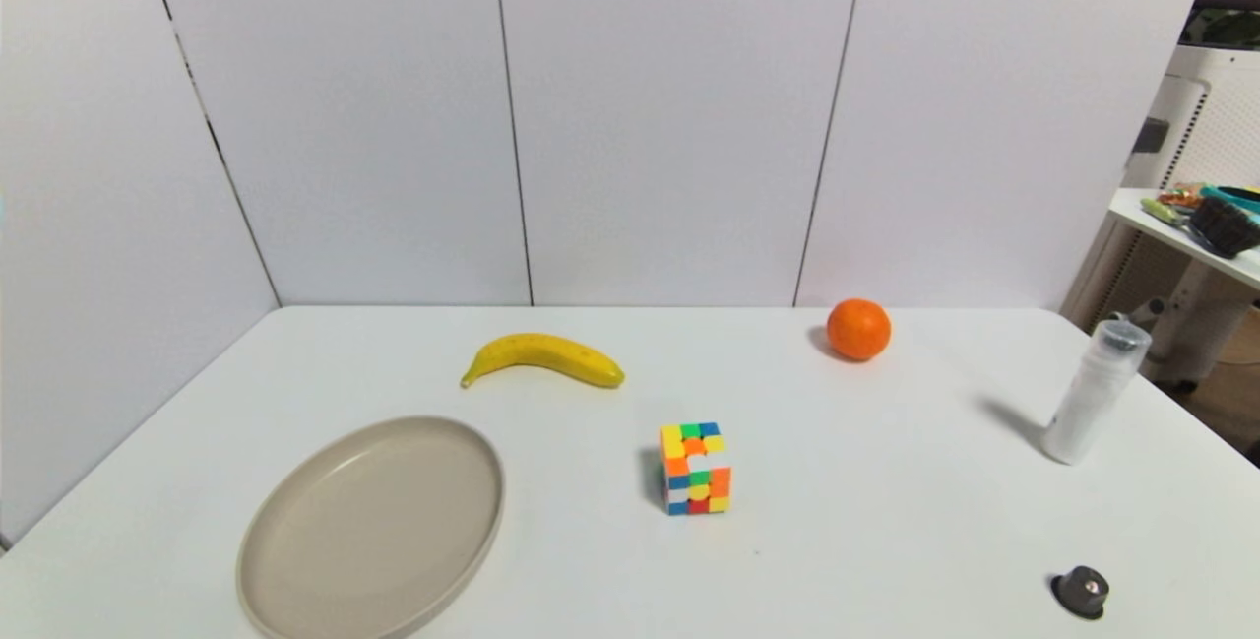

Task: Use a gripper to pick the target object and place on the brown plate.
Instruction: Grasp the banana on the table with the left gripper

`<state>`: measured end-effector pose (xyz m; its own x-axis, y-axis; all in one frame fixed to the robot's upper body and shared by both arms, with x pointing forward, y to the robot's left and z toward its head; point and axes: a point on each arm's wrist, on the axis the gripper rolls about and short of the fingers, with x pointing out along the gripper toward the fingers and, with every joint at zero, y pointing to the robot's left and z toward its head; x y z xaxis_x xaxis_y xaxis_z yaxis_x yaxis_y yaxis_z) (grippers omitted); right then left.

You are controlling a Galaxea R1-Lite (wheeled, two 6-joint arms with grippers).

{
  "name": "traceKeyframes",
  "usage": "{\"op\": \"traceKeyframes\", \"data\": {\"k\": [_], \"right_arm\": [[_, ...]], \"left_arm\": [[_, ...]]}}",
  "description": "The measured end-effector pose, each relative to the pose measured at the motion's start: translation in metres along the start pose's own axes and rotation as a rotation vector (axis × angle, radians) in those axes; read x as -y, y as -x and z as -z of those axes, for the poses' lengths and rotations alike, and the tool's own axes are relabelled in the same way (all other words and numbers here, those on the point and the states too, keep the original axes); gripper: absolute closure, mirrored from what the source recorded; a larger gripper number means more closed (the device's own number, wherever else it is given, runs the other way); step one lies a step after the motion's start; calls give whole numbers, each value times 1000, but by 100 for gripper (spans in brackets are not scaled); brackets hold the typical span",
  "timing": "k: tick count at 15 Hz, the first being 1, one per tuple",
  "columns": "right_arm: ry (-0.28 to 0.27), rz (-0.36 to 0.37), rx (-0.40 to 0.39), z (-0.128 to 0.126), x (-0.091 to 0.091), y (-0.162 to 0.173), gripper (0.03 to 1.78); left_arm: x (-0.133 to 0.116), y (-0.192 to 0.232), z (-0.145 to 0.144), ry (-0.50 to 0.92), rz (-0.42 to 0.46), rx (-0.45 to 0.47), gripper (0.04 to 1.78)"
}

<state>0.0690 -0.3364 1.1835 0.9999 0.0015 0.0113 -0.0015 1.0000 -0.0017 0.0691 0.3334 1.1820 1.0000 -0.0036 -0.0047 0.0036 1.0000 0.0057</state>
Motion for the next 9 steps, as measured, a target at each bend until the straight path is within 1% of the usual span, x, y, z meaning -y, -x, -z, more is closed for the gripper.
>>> {"op": "traceKeyframes", "data": {"k": [9], "right_arm": [[0,0,0,0,0,0,12]], "left_arm": [[0,0,0,0,-1,0,13]]}}
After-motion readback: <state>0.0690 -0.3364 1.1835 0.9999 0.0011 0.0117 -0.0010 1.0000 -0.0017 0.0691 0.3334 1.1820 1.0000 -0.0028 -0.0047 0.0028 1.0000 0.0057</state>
